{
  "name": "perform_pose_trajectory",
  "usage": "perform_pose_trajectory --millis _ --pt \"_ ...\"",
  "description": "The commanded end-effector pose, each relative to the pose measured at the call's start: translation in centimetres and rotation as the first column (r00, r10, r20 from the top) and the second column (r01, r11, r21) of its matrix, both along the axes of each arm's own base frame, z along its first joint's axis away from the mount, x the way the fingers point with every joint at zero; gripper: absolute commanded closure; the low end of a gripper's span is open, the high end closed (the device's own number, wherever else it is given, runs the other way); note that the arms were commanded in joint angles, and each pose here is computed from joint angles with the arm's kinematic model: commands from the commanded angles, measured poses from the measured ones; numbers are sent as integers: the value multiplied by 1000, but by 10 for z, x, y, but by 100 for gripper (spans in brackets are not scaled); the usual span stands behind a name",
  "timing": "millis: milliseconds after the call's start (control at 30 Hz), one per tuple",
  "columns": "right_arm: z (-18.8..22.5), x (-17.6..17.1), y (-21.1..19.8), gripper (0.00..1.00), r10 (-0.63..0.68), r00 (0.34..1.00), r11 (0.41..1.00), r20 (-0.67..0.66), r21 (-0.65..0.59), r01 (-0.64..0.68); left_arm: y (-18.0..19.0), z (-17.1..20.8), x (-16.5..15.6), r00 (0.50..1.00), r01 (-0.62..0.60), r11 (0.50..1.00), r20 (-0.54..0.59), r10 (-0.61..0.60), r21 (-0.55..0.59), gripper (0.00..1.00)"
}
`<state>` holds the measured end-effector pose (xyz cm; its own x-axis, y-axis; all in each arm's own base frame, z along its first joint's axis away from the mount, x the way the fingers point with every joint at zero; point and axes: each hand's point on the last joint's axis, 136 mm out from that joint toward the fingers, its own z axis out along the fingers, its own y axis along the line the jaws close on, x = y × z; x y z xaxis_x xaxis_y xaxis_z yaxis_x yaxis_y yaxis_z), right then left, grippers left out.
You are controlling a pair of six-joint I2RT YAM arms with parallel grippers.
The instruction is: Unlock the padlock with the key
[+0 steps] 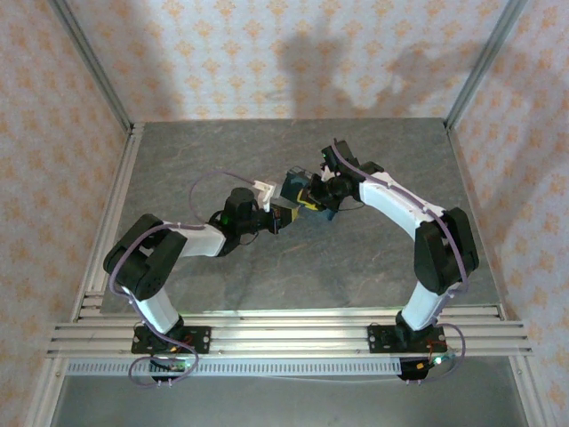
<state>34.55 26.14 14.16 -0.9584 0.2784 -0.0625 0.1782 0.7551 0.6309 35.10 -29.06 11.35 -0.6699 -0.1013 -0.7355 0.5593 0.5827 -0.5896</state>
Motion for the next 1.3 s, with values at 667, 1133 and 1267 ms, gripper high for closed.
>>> perform_pose_trajectory --millis 667,1133,1267 --pt "21 -2 4 100 -11 999 998 31 69 8 -10 6 11 999 -25 1000 43 26 -17 100" --pt "14 -10 -3 100 20 1000 1000 -5 9 -20 -2 7 15 994 -79 997 74 78 20 100" --pt "9 -11 -4 100 19 1000 1000 -14 1 -19 -4 15 14 994 -70 998 86 70 -12 100"
